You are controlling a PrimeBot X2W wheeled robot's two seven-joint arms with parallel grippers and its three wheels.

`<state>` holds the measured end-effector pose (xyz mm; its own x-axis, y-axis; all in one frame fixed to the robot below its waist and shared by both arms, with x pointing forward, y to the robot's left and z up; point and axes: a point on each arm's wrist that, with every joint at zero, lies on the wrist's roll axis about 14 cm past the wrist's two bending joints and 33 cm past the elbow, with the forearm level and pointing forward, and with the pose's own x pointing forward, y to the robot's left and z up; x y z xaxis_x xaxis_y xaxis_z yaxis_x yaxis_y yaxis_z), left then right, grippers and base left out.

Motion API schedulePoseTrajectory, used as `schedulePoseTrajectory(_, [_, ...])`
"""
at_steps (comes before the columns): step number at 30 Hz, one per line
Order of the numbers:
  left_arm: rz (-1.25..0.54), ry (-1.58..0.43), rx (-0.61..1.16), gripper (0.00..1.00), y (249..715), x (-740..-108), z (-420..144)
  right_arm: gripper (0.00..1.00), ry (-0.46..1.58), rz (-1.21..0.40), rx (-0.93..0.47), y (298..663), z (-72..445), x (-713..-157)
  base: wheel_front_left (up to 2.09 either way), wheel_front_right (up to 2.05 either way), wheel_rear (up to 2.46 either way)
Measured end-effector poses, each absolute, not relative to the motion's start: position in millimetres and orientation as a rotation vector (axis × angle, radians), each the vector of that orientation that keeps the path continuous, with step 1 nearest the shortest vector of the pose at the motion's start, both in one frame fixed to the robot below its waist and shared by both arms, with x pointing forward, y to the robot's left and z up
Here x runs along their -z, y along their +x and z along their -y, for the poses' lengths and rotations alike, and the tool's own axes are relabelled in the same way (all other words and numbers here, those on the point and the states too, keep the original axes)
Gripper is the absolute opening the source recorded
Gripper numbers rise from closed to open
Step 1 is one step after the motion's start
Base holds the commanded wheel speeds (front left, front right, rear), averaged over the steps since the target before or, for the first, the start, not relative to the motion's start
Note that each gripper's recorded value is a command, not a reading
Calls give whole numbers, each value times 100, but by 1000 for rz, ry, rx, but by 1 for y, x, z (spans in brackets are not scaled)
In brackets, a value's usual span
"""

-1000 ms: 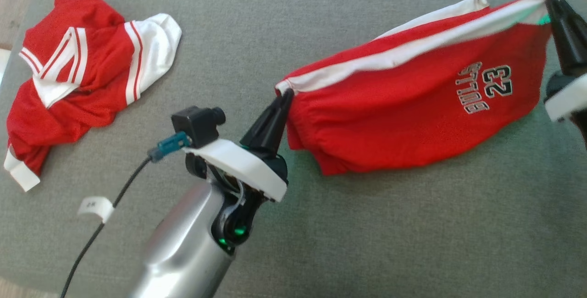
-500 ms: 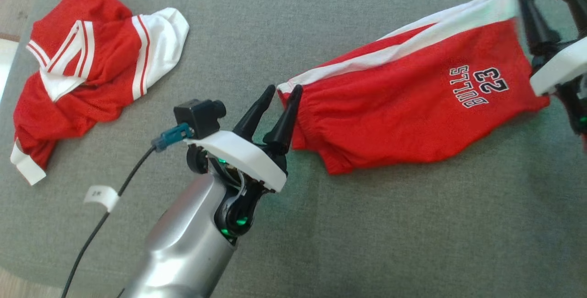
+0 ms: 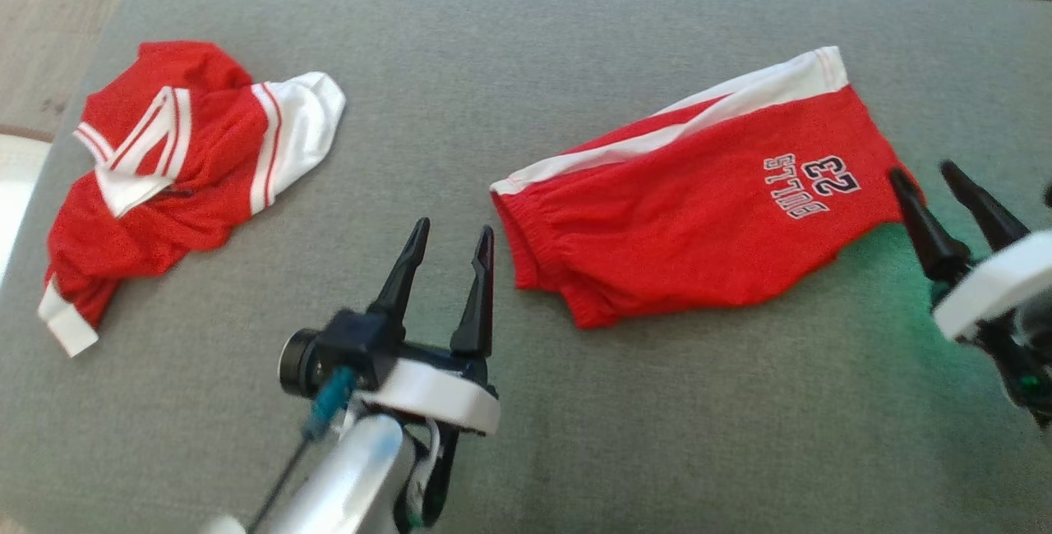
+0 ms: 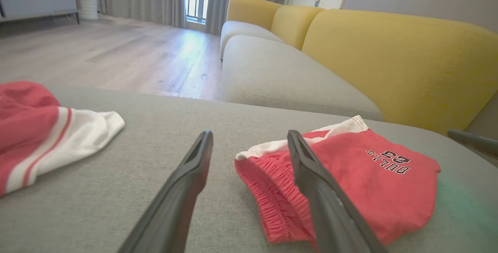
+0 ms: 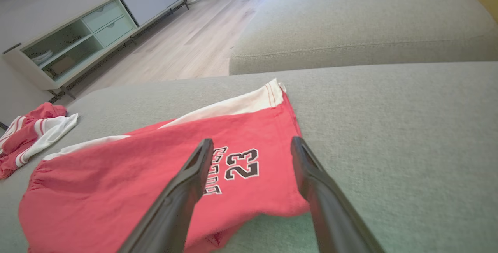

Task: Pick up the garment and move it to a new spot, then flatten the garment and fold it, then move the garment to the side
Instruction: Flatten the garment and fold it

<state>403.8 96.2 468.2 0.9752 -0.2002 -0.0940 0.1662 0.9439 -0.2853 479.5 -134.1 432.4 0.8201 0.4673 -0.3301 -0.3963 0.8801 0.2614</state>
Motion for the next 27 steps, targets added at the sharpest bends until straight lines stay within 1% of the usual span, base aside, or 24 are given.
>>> schedulePoseTrajectory(3, [-64,-199,131,100,394,-481,-105,100,205,-425,-433,477,143,-424,0,0,0])
schedulePoseTrajectory(7, [-5,-125,56,100,382,-492,-118,100,214,-443,-381,491,154,-415,0,0,0])
schedulePoseTrajectory(12, [-8,-111,-45,100,368,-490,-137,100,193,-497,-339,517,160,-400,0,0,0])
schedulePoseTrajectory(15, [-2,-78,-74,100,365,-491,-143,100,175,-508,-337,536,154,-397,0,0,0])
schedulePoseTrajectory(17, [-10,-60,-91,100,362,-489,-147,100,173,-531,-348,543,146,-391,0,0,0])
schedulePoseTrajectory(20, [-22,-34,-108,100,359,-485,-152,100,157,-562,-355,548,139,-379,0,0,0])
schedulePoseTrajectory(27, [-70,-18,-130,100,349,-471,-156,100,126,-646,-347,547,137,-351,0,0,0])
